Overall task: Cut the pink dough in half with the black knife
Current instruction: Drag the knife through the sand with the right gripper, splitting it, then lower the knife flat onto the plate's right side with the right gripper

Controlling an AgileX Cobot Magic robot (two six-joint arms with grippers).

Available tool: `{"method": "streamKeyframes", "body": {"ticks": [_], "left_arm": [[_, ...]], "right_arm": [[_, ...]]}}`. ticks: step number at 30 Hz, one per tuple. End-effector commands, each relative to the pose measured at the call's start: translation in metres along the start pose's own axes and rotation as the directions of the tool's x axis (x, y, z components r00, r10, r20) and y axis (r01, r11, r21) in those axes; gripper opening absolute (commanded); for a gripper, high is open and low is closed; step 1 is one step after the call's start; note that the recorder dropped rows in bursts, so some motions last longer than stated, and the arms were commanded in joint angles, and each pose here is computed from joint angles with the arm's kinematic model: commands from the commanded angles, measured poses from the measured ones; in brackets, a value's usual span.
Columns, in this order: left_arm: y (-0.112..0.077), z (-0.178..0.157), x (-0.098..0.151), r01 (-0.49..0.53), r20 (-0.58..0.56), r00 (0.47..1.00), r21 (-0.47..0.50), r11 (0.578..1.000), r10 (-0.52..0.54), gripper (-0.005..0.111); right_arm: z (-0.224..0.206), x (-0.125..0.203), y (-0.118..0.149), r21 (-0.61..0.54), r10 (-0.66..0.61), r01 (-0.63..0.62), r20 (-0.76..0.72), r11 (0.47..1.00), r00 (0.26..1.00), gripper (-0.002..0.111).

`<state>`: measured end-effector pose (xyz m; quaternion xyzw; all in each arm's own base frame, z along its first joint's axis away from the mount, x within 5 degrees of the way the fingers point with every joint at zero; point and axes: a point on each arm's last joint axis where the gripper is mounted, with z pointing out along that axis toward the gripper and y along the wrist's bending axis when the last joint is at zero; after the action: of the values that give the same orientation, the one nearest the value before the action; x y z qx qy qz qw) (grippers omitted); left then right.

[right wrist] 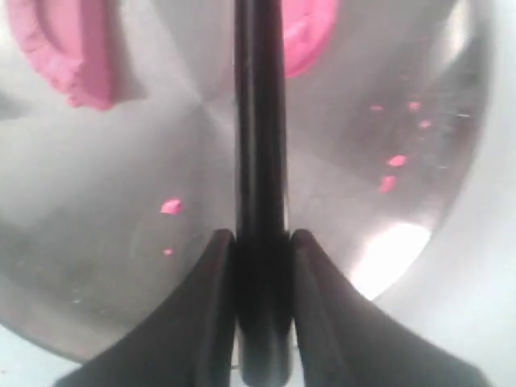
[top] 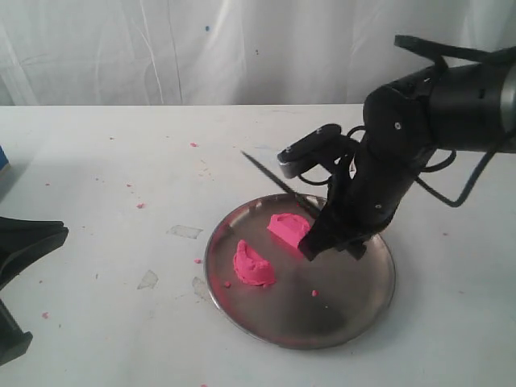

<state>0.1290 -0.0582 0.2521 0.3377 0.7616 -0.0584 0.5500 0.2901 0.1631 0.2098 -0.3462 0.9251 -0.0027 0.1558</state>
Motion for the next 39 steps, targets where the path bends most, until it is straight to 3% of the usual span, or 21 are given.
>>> {"method": "streamKeyframes", "body": {"ticks": [1, 9, 11, 14, 16, 22, 27, 39], "left_arm": [[-0.002, -0.001, 0.001, 0.033, 0.007, 0.999, 0.015, 0.999, -0.033, 0.000], [-0.002, -0.001, 0.001, 0.033, 0.007, 0.999, 0.015, 0.999, -0.033, 0.000], [-0.002, -0.001, 0.001, 0.033, 0.007, 0.999, 0.015, 0.999, -0.033, 0.000], [-0.002, -0.001, 0.001, 0.049, 0.006, 0.999, 0.015, 0.999, -0.049, 0.000], [-0.003, -0.001, 0.001, 0.056, 0.005, 0.998, 0.024, 0.998, -0.056, 0.000], [-0.007, -0.001, 0.001, 0.062, -0.001, 0.998, 0.067, 0.996, -0.062, 0.000], [-0.005, -0.001, 0.001, 0.062, 0.002, 0.998, 0.041, 0.997, -0.063, 0.000], [-0.006, -0.001, 0.001, 0.062, 0.000, 0.998, 0.059, 0.996, -0.062, 0.000]], "right_arm": [[-0.001, 0.011, -0.026, 0.134, 0.091, -0.097, 0.045, 0.986, 0.995, 0.000], [0.010, 0.026, -0.043, 0.108, 0.301, -0.309, 0.081, 0.945, 0.950, 0.000], [0.013, 0.027, -0.037, 0.041, 0.350, -0.353, 0.050, 0.935, 0.935, 0.000], [0.016, 0.025, -0.030, -0.115, 0.311, -0.310, -0.010, 0.944, 0.950, 0.000], [0.018, 0.024, -0.036, -0.206, 0.345, -0.343, -0.027, 0.917, 0.938, 0.000], [0.019, 0.039, -0.080, -0.269, 0.578, -0.565, -0.039, 0.780, 0.815, 0.000], [0.015, 0.033, -0.065, -0.482, 0.466, -0.419, -0.024, 0.769, 0.884, 0.000], [0.047, 0.042, -0.053, -0.524, 0.421, -0.449, -0.180, 0.724, 0.889, 0.000]]}}
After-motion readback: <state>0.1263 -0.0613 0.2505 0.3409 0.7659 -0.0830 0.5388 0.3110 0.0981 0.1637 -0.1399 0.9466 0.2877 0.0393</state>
